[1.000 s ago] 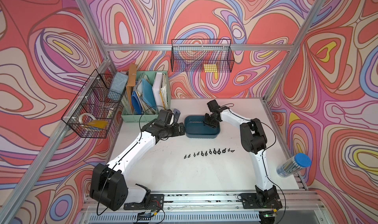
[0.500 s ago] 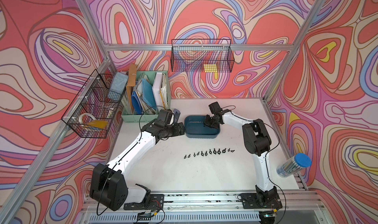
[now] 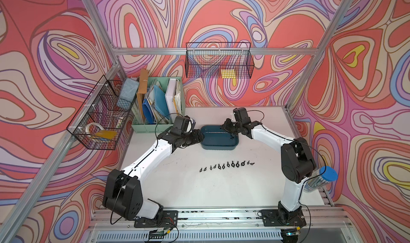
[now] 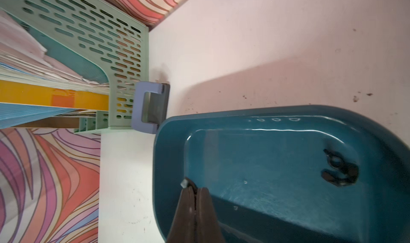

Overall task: Take out the wing nut from the storage box
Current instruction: Pick up the wing nut from the storage box.

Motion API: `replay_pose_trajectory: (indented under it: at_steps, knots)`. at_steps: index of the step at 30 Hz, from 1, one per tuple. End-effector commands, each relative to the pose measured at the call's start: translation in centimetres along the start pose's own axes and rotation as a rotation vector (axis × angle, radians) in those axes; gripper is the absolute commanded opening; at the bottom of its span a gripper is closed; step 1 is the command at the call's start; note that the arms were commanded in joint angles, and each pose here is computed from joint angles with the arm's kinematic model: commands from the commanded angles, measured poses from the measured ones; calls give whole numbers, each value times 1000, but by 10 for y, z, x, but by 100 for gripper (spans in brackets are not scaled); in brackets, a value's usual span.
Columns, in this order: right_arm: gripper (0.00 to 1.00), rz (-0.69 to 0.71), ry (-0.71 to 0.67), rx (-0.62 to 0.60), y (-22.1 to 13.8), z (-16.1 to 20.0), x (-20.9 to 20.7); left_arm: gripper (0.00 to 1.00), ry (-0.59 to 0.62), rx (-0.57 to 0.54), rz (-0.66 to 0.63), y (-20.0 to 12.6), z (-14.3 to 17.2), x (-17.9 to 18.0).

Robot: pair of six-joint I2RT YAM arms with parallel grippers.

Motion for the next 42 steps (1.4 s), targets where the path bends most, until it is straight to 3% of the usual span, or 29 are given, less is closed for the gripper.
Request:
replay_pose_trajectory:
  at_steps: [1,13,28,42]
  knots:
    - [0,-84,39,28,-10,10,15,52,15,-60,67,6,-16,-7]
    - [0,-185,128,156,-19,30,37,41,113,-82,64,27,-26,-22]
    - [0,-216,115,192,-23,40,53,27,127,-60,80,40,-26,-28]
    - [0,-227,95,222,-20,48,59,24,123,-55,68,43,-26,-26]
Point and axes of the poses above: each gripper's point midway between its finger pads, its own y axis out along the fingers, its own x axis along the line the jaws close on, z = x × y, the point moved 10 cm from there along -y, back along the fingers, and after that the axes turned 12 degrees about y, right-handed, at the moved point
